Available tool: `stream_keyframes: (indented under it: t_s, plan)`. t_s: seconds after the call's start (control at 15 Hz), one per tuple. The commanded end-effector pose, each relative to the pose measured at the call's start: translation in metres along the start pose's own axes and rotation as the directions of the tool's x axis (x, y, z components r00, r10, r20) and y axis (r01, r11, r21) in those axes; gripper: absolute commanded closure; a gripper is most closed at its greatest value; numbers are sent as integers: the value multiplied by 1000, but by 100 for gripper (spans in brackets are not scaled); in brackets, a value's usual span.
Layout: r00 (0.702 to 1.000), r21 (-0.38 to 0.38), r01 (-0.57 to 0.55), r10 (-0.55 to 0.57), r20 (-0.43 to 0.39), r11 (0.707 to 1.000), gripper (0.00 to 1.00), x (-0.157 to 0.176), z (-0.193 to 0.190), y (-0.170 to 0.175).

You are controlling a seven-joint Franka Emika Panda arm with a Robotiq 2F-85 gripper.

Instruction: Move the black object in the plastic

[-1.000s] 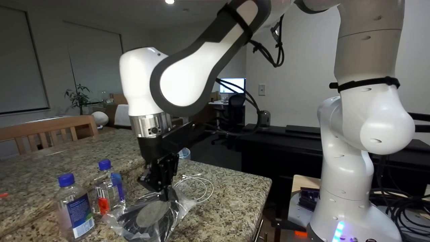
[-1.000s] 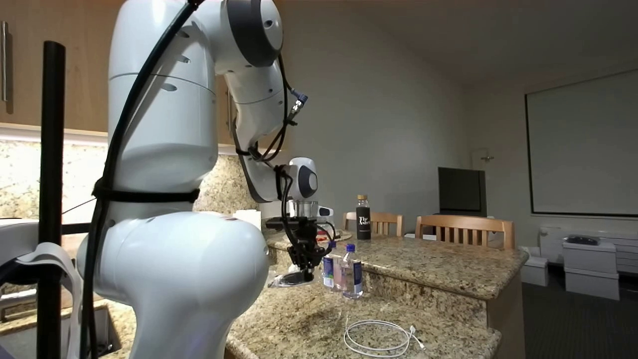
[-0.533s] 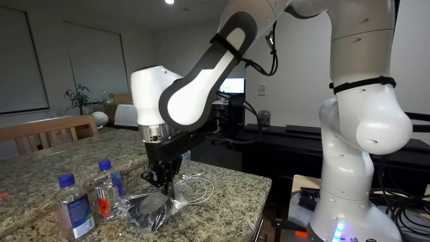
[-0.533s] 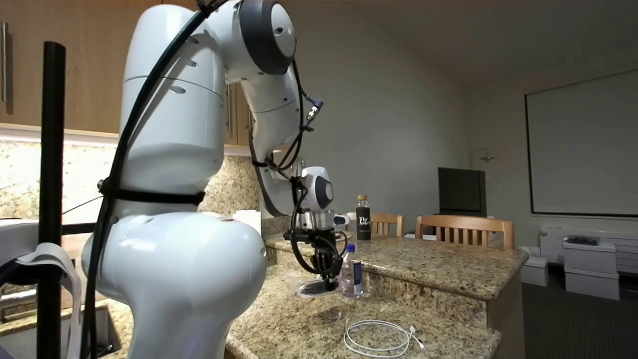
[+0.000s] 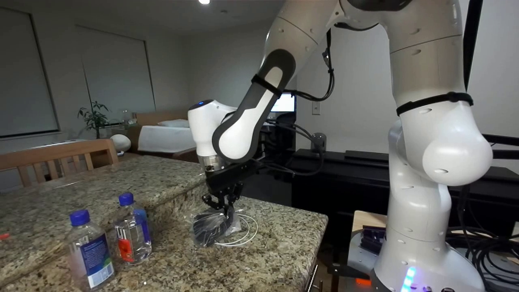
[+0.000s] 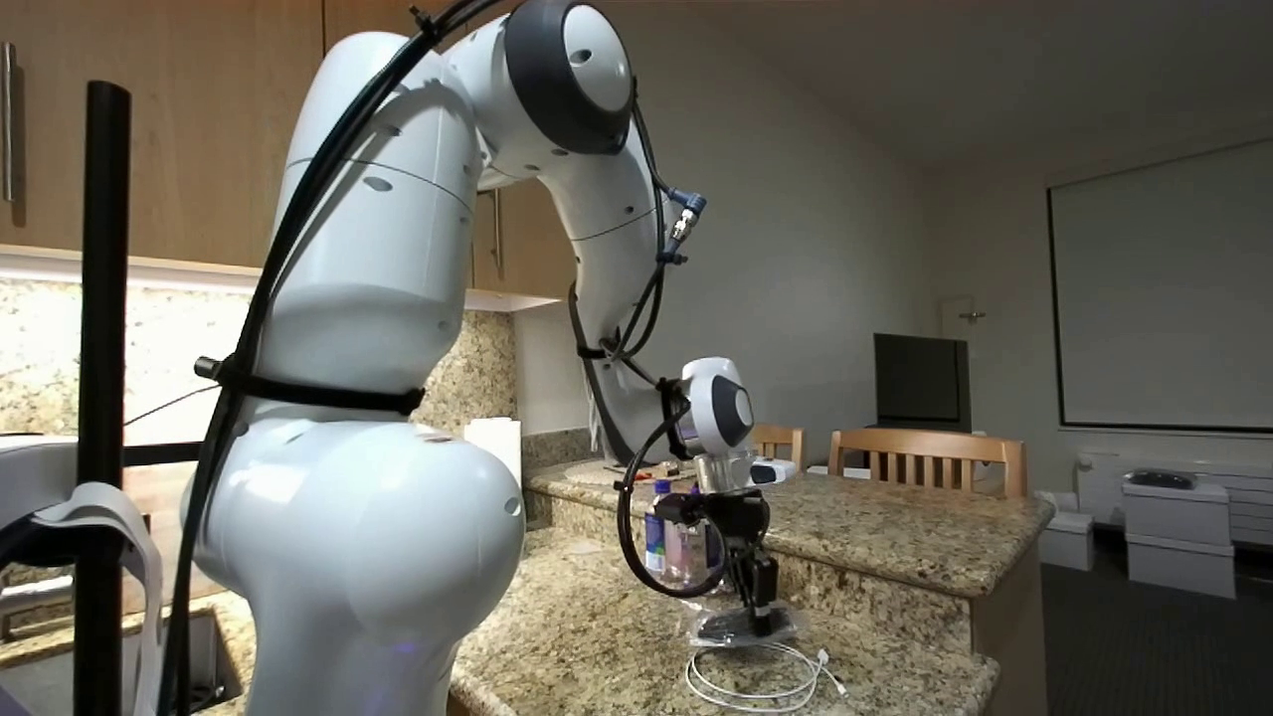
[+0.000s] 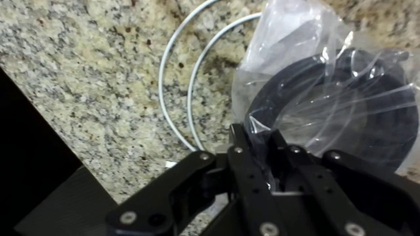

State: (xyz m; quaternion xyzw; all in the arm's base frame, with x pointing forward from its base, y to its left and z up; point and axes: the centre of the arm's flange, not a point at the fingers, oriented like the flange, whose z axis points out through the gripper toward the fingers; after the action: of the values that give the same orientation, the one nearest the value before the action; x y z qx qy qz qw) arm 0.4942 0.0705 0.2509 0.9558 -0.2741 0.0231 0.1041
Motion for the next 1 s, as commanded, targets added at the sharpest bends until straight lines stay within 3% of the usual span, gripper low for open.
stream_keyframes:
  t_s: [0.0, 0.47, 0.93]
  plan:
    - [994, -12, -109, 109, 19, 994, 88, 4, 11, 32]
    - [980, 28, -187, 185, 67, 982, 88, -11, 18, 53]
    - [937, 29, -337, 333, 107, 941, 88, -27, 38, 61]
